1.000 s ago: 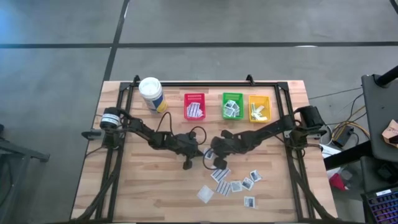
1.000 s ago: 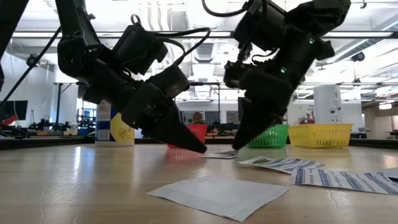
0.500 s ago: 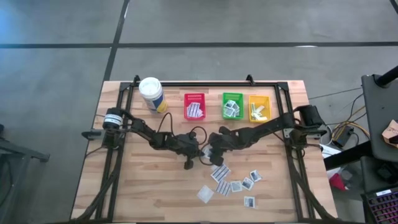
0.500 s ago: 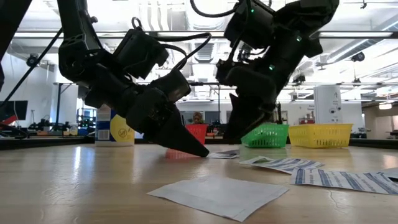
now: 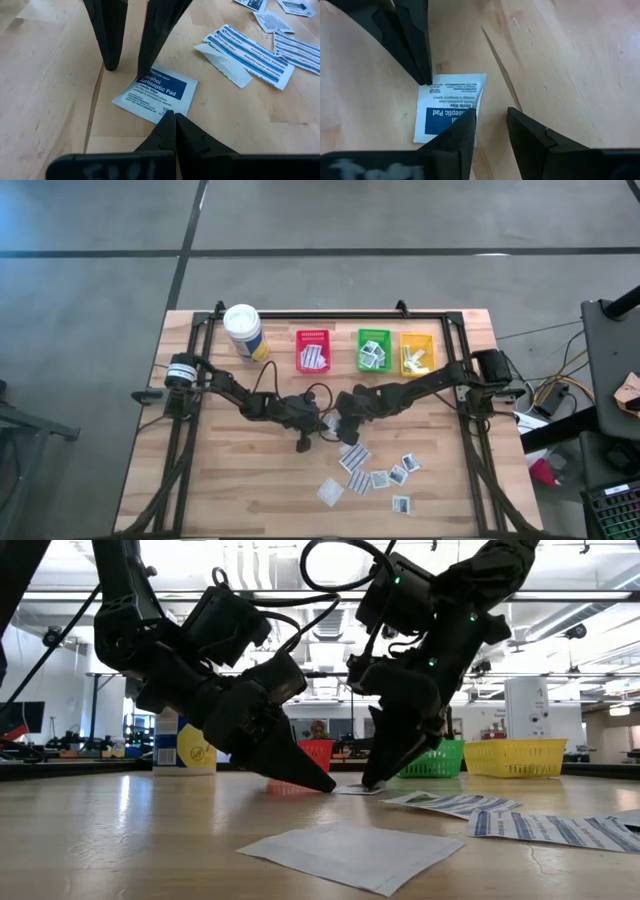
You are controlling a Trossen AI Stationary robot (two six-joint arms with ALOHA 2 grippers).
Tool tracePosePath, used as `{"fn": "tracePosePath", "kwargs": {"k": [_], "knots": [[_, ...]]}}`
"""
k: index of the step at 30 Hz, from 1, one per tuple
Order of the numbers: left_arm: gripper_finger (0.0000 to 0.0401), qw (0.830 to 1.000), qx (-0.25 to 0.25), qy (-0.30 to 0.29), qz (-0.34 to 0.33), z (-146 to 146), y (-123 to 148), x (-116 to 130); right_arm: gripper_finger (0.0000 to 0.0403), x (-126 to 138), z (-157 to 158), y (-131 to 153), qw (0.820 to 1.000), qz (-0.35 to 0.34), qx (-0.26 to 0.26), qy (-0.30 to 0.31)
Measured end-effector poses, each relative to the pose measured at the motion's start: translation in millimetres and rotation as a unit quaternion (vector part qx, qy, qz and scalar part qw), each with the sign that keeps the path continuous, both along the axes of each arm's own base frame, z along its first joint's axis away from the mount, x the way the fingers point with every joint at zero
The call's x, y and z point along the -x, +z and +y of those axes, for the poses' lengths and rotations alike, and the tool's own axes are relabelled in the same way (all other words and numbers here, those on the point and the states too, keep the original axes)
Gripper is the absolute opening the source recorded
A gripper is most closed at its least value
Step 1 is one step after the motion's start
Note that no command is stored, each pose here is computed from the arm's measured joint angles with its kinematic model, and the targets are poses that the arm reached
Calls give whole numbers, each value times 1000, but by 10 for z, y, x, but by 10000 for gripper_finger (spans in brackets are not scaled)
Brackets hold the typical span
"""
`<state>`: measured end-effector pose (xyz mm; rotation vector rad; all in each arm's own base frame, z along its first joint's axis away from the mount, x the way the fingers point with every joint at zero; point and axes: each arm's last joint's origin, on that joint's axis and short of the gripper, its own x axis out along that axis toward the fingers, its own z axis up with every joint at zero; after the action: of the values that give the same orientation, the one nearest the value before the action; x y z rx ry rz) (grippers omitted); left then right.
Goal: Pick & Place First Aid Supplies
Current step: Put the alcohol pad in the green bin
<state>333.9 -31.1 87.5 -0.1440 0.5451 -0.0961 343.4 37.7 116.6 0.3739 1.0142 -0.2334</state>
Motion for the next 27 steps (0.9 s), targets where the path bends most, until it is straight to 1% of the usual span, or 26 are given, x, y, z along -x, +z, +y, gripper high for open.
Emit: {"fn": "tracePosePath", "kwargs": {"k": [5, 11, 14, 18, 22, 27], "knots": [[0, 1000, 0, 2, 0, 1, -1, 0, 89, 34, 0, -17, 1000, 22, -2, 1], [0, 1000, -2, 20, 0, 15, -3, -2, 57, 44, 2, -27, 1000, 26, -2, -2], [0, 1000, 4, 25, 1, 16, -1, -5, 53, 45, 3, -43, 999, 29, -8, -17], [0, 1000, 6, 26, 1, 15, 2, -11, 54, 47, 11, -49, 999, 30, -9, -18], [0, 999, 6, 42, 0, 21, 5, -17, 48, 54, 36, -53, 999, 34, -23, 2], [0, 999, 5, 47, -1, 24, 18, -37, 38, 61, 61, -56, 999, 36, -26, 5]]}}
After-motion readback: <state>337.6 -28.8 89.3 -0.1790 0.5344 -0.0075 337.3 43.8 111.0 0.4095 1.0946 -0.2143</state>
